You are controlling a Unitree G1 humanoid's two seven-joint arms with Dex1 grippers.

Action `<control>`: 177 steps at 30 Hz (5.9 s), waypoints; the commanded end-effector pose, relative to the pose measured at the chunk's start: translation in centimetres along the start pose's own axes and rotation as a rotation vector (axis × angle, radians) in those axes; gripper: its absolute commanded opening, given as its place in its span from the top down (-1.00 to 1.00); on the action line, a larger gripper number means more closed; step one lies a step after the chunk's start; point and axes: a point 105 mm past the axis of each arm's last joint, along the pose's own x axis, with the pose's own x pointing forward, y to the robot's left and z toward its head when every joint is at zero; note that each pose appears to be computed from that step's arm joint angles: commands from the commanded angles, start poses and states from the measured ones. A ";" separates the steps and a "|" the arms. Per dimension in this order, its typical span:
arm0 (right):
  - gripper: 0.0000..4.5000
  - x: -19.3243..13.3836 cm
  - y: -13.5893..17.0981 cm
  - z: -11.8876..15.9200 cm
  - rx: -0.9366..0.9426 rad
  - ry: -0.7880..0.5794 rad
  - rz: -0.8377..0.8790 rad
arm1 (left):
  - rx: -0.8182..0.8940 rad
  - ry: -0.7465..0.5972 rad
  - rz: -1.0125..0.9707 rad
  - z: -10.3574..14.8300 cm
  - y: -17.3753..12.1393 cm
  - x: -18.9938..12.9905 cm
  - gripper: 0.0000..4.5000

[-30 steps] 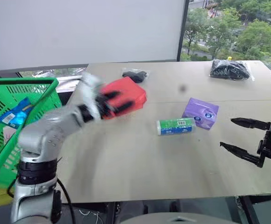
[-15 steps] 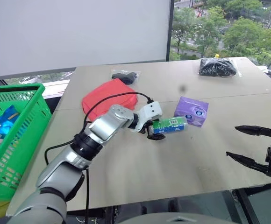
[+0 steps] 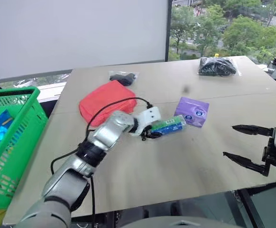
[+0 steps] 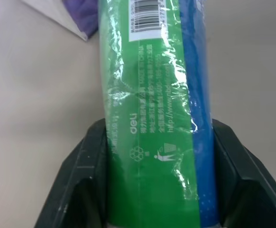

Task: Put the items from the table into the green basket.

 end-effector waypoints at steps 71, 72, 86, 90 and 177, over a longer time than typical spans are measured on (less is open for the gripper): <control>-1.00 0.2 -0.5 1.7 -0.034 0.044 -0.112 | -0.352 0.052 0.137 6.1 0.9 12.6 -0.96; -1.00 0.1 -0.4 1.4 -0.030 0.059 -0.115 | -0.338 0.059 0.140 5.8 0.8 12.8 -0.73; -1.00 -0.7 -0.9 -0.2 0.070 0.126 -0.241 | -0.391 -0.021 0.087 6.0 1.1 12.4 0.95; -1.00 -0.1 -0.5 0.0 0.081 0.105 -0.228 | -0.453 -0.107 0.059 7.4 1.3 11.8 0.95; -1.00 -2.8 -2.2 -1.3 0.290 0.283 -0.601 | 0.977 0.163 0.251 9.1 0.4 14.4 -0.88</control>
